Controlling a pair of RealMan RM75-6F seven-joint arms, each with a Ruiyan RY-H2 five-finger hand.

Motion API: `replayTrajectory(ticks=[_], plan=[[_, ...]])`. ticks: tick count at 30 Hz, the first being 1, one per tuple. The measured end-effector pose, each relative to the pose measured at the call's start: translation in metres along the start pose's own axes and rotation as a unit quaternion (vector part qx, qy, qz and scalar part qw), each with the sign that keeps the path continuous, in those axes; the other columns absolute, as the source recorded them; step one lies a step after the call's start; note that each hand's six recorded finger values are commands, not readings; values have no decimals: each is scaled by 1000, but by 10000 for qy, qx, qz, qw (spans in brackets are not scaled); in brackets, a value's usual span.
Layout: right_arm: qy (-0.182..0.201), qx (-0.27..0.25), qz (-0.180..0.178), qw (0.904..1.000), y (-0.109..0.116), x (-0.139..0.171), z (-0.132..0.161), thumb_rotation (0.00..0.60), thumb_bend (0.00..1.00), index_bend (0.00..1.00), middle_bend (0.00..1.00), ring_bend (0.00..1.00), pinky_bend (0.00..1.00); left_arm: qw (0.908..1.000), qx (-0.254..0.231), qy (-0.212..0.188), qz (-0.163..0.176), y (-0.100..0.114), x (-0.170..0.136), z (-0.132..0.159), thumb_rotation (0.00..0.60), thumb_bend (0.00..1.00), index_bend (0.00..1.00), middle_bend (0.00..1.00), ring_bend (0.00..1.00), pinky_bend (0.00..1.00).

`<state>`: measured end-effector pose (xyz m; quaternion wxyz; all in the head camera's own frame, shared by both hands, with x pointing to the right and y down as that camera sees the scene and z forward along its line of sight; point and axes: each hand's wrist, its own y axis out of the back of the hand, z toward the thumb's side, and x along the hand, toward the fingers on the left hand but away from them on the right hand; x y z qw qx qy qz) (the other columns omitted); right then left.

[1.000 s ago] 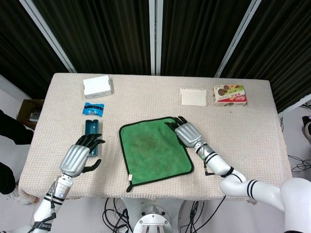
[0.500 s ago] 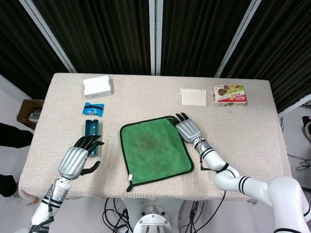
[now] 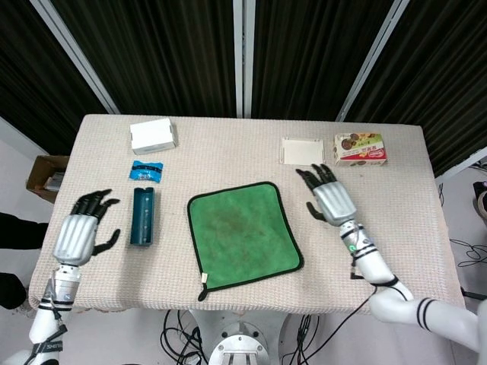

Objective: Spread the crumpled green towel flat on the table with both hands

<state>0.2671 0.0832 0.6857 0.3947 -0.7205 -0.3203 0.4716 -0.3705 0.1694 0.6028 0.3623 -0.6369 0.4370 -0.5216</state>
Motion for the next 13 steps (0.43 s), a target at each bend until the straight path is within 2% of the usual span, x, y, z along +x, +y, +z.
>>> replayTrajectory(ticks=[3, 7, 13], plan=[[-434, 73, -330, 9985, 30, 42, -35, 600, 247, 0, 63, 0, 0, 9984, 335, 375, 245, 12, -1, -34, 600, 258, 230, 106, 105, 133], [-1020, 225, -518, 9932, 59, 110, -75, 600, 242, 0, 40, 0, 0, 9942, 763, 716, 263, 26, -16, -70, 600, 234, 224, 95, 105, 125], [-1472, 89, -551, 9875, 70, 189, -97, 600, 259, 0, 33, 0, 0, 9953, 497, 824, 80, 31, -46, -85, 600, 233, 224, 89, 105, 122]])
